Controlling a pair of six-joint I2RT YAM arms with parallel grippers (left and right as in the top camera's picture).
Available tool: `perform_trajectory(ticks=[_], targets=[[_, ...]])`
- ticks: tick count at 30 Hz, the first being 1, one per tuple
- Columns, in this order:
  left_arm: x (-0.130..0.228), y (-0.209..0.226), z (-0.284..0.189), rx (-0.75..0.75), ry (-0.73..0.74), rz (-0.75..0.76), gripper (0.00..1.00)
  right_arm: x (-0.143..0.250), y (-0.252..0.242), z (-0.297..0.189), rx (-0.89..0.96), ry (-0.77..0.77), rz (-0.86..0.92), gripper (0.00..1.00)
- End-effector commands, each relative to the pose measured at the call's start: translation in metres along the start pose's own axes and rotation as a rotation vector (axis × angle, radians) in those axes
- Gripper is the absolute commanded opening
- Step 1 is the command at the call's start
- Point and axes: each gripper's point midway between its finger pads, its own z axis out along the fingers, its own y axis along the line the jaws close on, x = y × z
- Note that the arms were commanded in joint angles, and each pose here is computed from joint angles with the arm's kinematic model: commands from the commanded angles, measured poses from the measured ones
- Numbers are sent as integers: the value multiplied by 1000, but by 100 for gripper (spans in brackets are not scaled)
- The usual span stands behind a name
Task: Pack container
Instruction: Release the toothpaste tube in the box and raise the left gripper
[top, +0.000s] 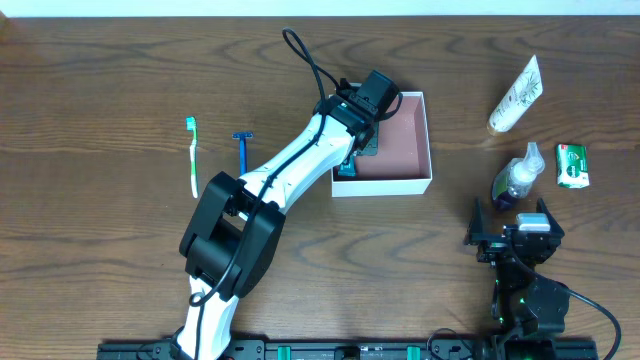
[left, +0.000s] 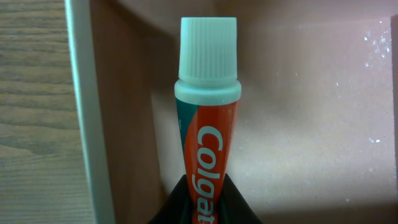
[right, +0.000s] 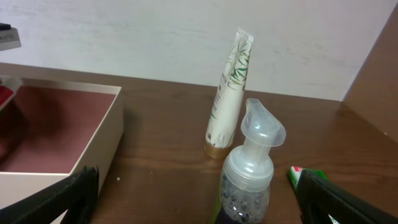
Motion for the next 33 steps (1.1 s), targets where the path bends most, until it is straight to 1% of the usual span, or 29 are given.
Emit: perform_trajectory(ticks=[1,14,18,21,22,23,26,27,29,30,33], targets=[[-3,7,4,-36,-11,-19,17,0,2,0,-11,-1,-14,99],[-5,6,4,-31,-17,-21,17,0,2,0,-11,-1,-13,99],[-14,1,1,-8,-54,-30,17,0,2,0,-11,-1,-14,99],[-26,-4,-10,15,-91,-34,17,0,2,0,-10,-1,-14,99],[-32,-6,-16,25,-107,-23,22,0,2,0,-11,-1,-13,99],[-37,-9,-22,36,-121,-11,25,0,2,0,-11,-1,-14,99],[-57,-15,-48,71,-186,3,31,0,2,0,-11,-1,-14,99],[-63,-16,-58,83,-207,-3,35,0,2,0,-11,-1,-13,99],[-75,-16,-78,106,-250,-17,37,0,2,0,-10,-1,-14,99],[-81,-15,-88,114,-272,-12,37,0,2,0,-11,-1,-14,99],[-87,0,-111,100,-299,36,45,0,2,0,-10,-1,-14,99]])
